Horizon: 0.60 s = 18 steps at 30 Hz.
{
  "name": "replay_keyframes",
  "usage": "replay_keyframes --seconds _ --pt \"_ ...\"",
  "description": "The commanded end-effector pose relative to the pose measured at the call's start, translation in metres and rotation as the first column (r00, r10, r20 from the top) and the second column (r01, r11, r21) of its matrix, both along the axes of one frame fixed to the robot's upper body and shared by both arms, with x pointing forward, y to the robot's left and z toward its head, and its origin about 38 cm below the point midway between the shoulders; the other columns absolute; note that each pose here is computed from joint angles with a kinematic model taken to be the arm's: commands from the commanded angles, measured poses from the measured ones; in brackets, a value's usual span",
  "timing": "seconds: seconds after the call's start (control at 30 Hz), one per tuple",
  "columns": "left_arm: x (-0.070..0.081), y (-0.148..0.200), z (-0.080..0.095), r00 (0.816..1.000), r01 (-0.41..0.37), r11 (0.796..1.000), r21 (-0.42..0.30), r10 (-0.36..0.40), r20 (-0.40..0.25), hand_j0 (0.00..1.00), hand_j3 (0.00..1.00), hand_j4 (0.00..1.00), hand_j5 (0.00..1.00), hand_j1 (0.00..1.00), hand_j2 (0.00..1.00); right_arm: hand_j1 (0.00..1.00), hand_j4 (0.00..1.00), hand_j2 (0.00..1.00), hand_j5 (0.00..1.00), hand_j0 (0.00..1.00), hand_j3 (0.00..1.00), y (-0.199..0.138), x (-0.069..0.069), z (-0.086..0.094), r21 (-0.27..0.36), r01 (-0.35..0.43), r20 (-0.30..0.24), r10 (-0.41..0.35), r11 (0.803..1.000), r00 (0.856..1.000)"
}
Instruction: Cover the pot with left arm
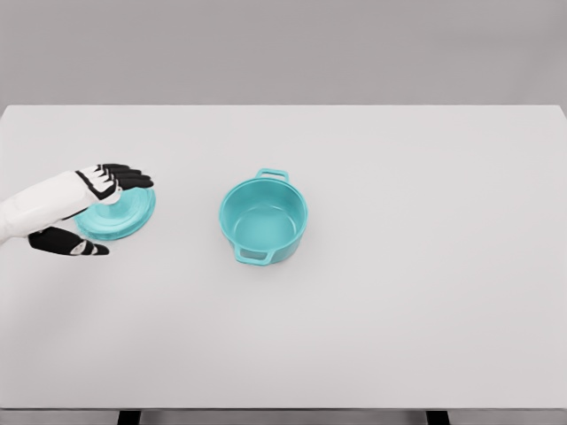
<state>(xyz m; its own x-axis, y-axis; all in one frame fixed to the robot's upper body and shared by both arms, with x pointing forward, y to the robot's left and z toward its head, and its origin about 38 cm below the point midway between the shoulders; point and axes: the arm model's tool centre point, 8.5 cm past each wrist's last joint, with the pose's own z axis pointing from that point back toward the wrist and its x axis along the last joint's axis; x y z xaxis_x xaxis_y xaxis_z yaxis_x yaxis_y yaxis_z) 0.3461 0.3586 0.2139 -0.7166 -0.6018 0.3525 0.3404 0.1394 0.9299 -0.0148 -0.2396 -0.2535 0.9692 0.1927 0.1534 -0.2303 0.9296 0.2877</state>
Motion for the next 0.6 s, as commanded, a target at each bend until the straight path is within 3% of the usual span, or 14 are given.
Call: replay_keyframes --seconds 0.0,0.03,0.1,0.17,0.23,0.33,0.43,0.57 --pt "0.000 0.003 0.003 1.000 -0.003 1.000 0.007 0.003 0.002 1.00 1.00 1.00 1.00 1.00 1.00 1.00 1.00 1.00 1.00 1.00 1.00 0.000 0.000 0.000 0.001 0.000 0.000 0.000 1.000 1.000" --pt "0.002 0.004 0.003 1.000 -0.008 1.000 0.006 0.008 0.005 1.00 1.00 1.00 1.00 1.00 1.00 1.00 1.00 1.00 1.00 1.00 1.00 0.000 -0.001 0.000 0.001 0.001 -0.001 -0.001 1.000 1.000" --pt "0.026 0.018 0.010 0.996 -0.078 0.997 -0.016 0.078 0.045 1.00 1.00 1.00 1.00 1.00 1.00 1.00 1.00 1.00 1.00 1.00 1.00 0.000 0.000 0.000 0.001 0.001 0.000 -0.001 1.000 1.000" --pt "0.049 0.027 0.002 0.988 -0.146 0.987 -0.060 0.149 0.050 1.00 1.00 1.00 1.00 1.00 1.00 1.00 1.00 1.00 1.00 1.00 1.00 0.000 -0.001 0.000 0.001 0.001 -0.001 -0.001 1.000 1.000" --pt "0.044 0.009 -0.032 0.993 -0.117 0.991 -0.063 0.115 -0.035 1.00 1.00 1.00 1.00 1.00 1.00 1.00 1.00 1.00 1.00 1.00 1.00 0.000 -0.001 0.000 0.001 0.001 -0.001 -0.001 1.000 1.000" --pt "0.046 0.012 -0.042 0.990 -0.137 0.989 -0.060 0.134 -0.052 1.00 1.00 1.00 1.00 1.00 1.00 1.00 1.00 1.00 1.00 1.00 1.00 0.000 -0.001 0.000 0.001 0.001 -0.001 -0.001 1.000 1.000" --pt "0.046 0.004 -0.028 0.993 -0.114 0.989 -0.099 0.112 -0.022 1.00 1.00 1.00 1.00 1.00 1.00 1.00 1.00 1.00 1.00 1.00 1.00 0.000 -0.001 0.000 0.001 0.001 -0.001 -0.001 1.000 1.000" --pt "0.047 0.006 -0.024 0.987 -0.147 0.963 -0.224 0.130 -0.091 1.00 1.00 1.00 1.00 1.00 1.00 1.00 1.00 1.00 1.00 1.00 1.00 0.000 -0.001 0.000 0.001 0.001 -0.001 -0.001 1.000 1.000"
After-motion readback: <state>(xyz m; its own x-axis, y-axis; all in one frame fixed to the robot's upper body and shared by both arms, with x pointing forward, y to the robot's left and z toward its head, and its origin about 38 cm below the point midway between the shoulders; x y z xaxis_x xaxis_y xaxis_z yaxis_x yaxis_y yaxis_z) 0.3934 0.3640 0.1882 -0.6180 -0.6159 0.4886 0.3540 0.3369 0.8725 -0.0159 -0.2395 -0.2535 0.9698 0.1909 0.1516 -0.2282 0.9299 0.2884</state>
